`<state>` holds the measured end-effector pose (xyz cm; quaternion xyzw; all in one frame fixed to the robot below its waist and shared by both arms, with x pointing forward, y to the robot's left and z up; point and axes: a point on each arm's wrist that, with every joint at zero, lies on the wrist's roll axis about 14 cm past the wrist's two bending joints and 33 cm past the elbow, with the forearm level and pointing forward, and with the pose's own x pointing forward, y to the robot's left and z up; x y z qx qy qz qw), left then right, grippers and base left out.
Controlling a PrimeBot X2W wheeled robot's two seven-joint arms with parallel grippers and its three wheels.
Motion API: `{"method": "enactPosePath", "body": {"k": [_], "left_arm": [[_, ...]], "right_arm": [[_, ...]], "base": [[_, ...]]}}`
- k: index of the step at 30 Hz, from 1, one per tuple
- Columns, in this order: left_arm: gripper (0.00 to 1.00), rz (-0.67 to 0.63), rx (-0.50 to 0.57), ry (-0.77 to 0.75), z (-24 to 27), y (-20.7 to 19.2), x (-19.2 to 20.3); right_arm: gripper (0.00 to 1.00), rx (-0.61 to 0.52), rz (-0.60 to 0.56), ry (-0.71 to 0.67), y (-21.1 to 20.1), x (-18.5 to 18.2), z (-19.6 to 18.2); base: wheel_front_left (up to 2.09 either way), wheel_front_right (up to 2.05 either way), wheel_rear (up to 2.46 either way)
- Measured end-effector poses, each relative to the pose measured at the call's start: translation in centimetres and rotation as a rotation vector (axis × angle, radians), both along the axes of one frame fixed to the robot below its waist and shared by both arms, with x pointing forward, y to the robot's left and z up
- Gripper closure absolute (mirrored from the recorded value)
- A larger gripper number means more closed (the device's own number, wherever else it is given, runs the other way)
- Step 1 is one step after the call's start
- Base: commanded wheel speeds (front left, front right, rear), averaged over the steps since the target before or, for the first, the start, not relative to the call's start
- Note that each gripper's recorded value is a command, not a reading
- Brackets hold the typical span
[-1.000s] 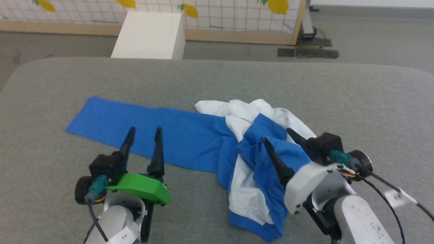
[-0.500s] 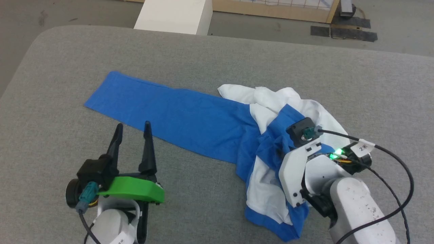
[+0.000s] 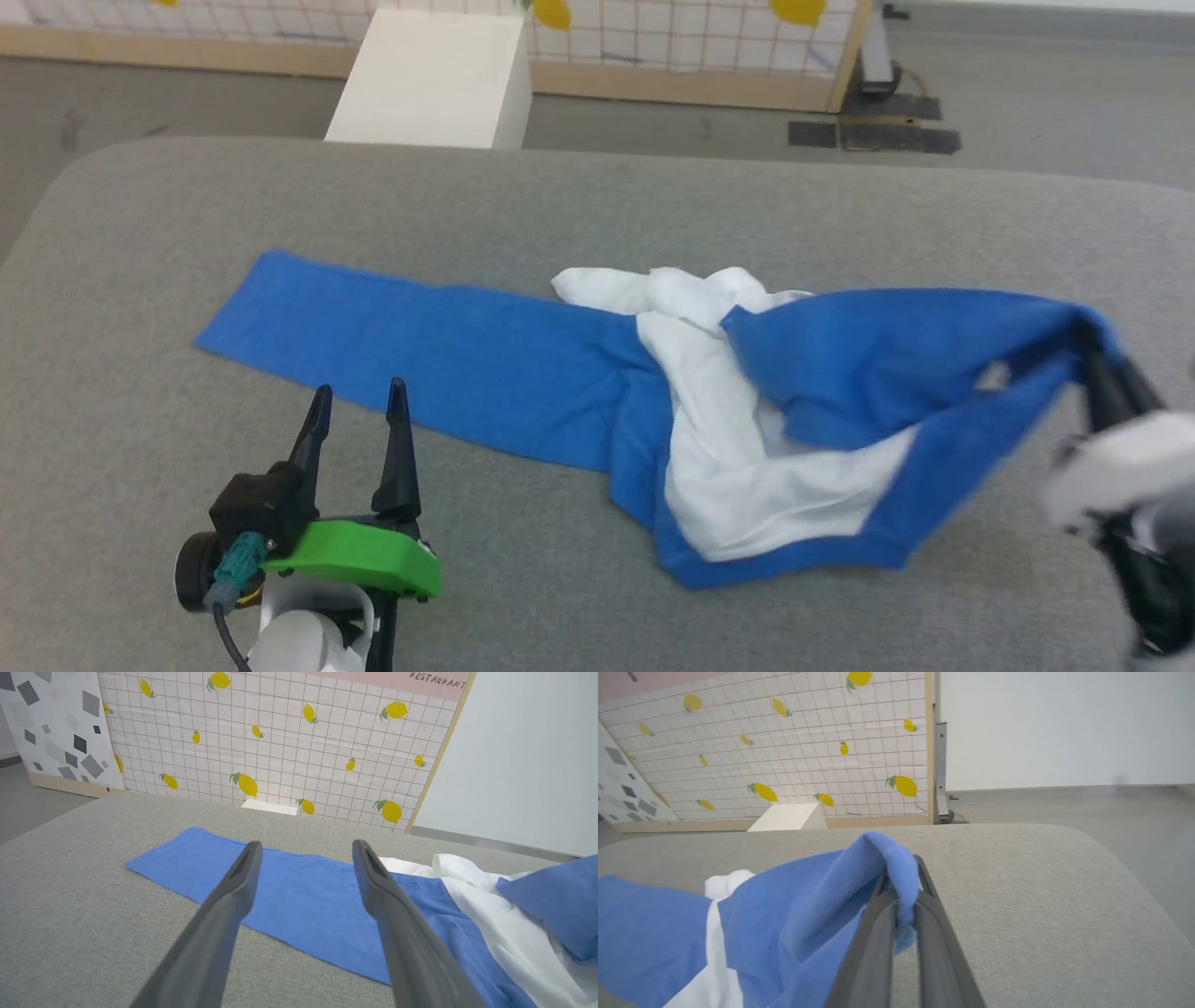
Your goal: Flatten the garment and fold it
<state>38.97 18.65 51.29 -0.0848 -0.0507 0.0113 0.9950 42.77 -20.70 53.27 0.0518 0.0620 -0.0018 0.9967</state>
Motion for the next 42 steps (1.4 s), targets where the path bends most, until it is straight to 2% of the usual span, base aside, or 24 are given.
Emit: {"method": "enactPosePath", "body": {"k": [3,5,8,12,13,14,15,18,25,34,40,41,42], "left_arm": [[0.0,-0.026,-0.001,0.001,-0.1,-0.8,0.1],[0.0,-0.046,-0.002,0.003,-0.2,-1.4,0.2],[0.0,-0.079,0.0,0.004,-0.2,-2.4,0.4],[0.0,-0.119,-0.001,0.02,-0.7,-3.6,0.5],[0.0,-0.126,-0.001,0.024,-0.9,-3.9,0.5],[0.0,-0.136,-0.001,0.033,-1.1,-4.2,0.5],[0.0,-0.147,-0.001,0.045,-1.5,-4.5,0.5],[0.0,-0.177,-0.011,0.098,-3.2,-5.5,0.3],[0.0,-0.193,-0.086,0.383,-8.5,-7.5,-0.3],[0.0,-0.096,-0.083,0.63,-11.4,-7.2,1.8],[0.0,-0.128,-0.068,0.769,-13.2,-8.1,2.0],[0.08,-0.144,-0.056,0.786,-13.4,-8.2,2.1],[0.6,-0.161,-0.041,0.799,-13.6,-8.3,2.2]], "right_arm": [[1.0,0.041,-0.18,0.016,-6.1,-2.9,-1.3],[1.0,0.068,-0.292,0.086,-9.7,-5.6,-3.7],[1.0,0.107,-0.386,0.226,-12.2,-9.2,-7.9],[1.0,0.153,-0.436,0.379,-12.9,-12.5,-11.9],[0.9,0.157,-0.437,0.396,-12.9,-12.8,-12.3],[0.5,0.158,-0.437,0.408,-12.8,-13.0,-12.6],[0.0,0.153,-0.434,0.4,-12.7,-13.0,-12.5],[0.0,0.12,-0.409,0.337,-12.2,-12.2,-11.4],[0.0,0.052,-0.301,0.174,-9.4,-9.3,-8.1],[0.0,0.06,-0.213,0.147,-6.5,-8.1,-7.4],[0.0,0.078,-0.186,0.168,-5.5,-8.0,-8.2],[0.0,0.08,-0.18,0.172,-5.3,-8.0,-8.3],[0.0,0.083,-0.173,0.176,-5.0,-7.9,-8.4]], "base": [[0.0,0.0,0.0],[0.0,0.0,0.0],[0.0,0.0,0.0],[0.0,0.0,0.0],[0.0,0.0,0.0],[0.0,0.0,0.0],[0.0,0.0,0.0],[0.0,0.0,0.0],[0.0,0.0,0.0],[0.0,0.0,0.0],[0.0,0.0,0.0],[0.0,0.0,0.0],[0.0,0.0,0.0]]}}
